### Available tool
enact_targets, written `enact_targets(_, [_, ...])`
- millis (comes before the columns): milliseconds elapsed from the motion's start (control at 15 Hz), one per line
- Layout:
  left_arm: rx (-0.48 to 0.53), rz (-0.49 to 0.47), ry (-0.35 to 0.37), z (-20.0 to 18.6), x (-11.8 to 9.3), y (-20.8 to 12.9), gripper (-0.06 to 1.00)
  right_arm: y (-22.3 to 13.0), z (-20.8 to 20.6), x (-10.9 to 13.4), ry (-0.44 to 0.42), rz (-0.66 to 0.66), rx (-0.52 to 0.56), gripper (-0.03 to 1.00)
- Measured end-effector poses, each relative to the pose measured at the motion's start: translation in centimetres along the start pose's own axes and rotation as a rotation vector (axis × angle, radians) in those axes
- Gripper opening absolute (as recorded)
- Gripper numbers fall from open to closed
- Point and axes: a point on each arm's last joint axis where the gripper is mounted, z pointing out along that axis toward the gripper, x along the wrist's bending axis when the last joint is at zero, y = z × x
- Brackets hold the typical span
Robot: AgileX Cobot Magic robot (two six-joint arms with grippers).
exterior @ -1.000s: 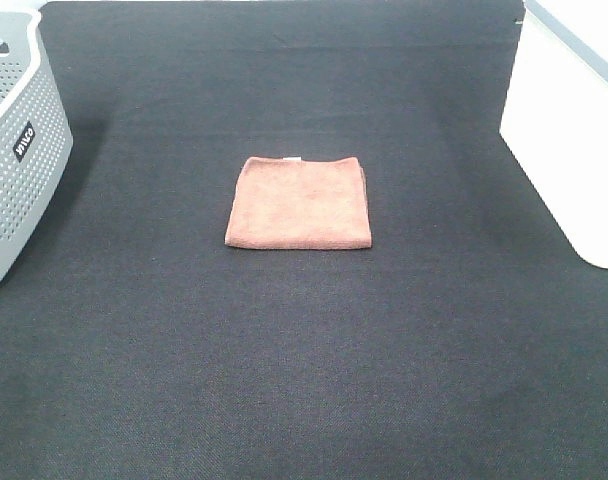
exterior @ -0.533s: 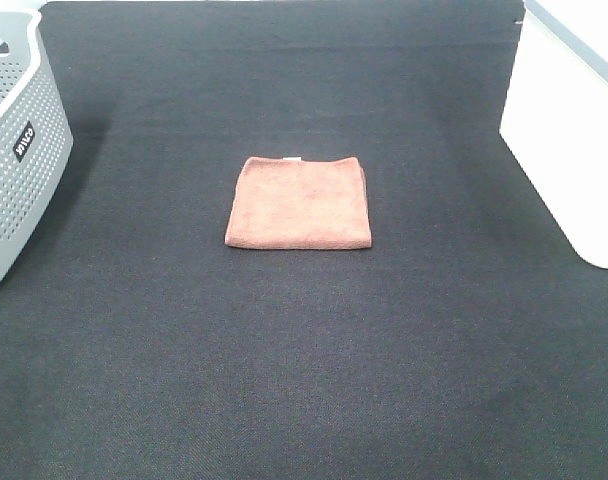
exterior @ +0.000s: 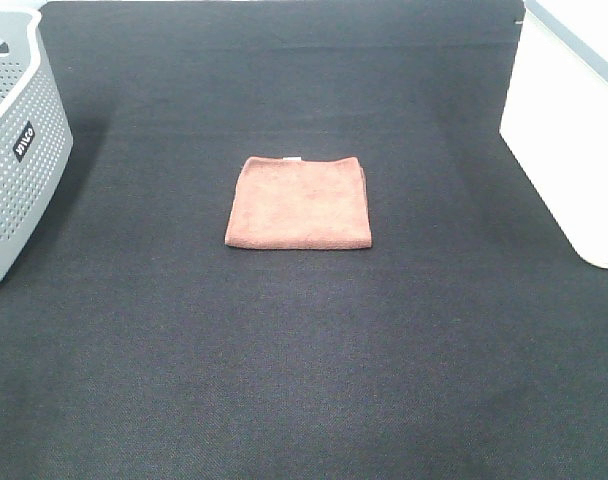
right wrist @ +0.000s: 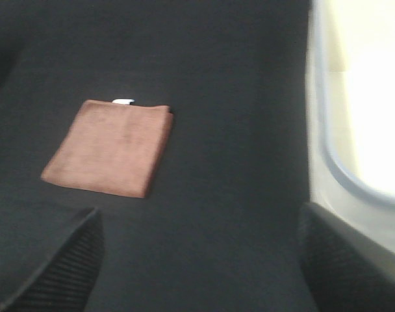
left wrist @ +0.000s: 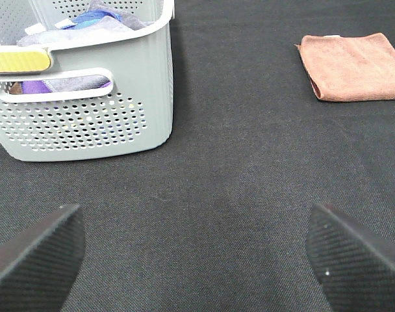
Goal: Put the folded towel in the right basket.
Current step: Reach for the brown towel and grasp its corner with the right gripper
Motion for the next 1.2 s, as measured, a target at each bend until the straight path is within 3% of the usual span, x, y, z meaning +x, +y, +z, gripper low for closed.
enact_targets(267, [0.0,0.0,0.0,0.0,0.0,0.0,0.87,5.3,6.3,-1.1,0.128,0.059,0.101,0.75])
enact_targets(400, [0.0,0.0,0.0,0.0,0.0,0.0,0.87,6.2,9.7,0.3,0.186,-0.004,0.152,0.75])
enact_targets(467, [0.0,0.0,0.0,0.0,0.0,0.0,0.87,6.2,9.7,0.3,0.186,-0.004,0.152,0.75])
enact_targets(667, [0.0,0.0,0.0,0.0,0.0,0.0,0.87,5.3,16.4,3.6,0.259,-0.044,0.292,0.75])
enact_targets(1000, [0.0,0.0,0.0,0.0,0.0,0.0,0.87,3.1,25.4,3.0,0.253,0.136,0.442,0.75])
enact_targets(1200, [0.0,0.0,0.0,0.0,0.0,0.0,0.87,1.6,29.5,3.2,0.335,0.208,0.572,0.75])
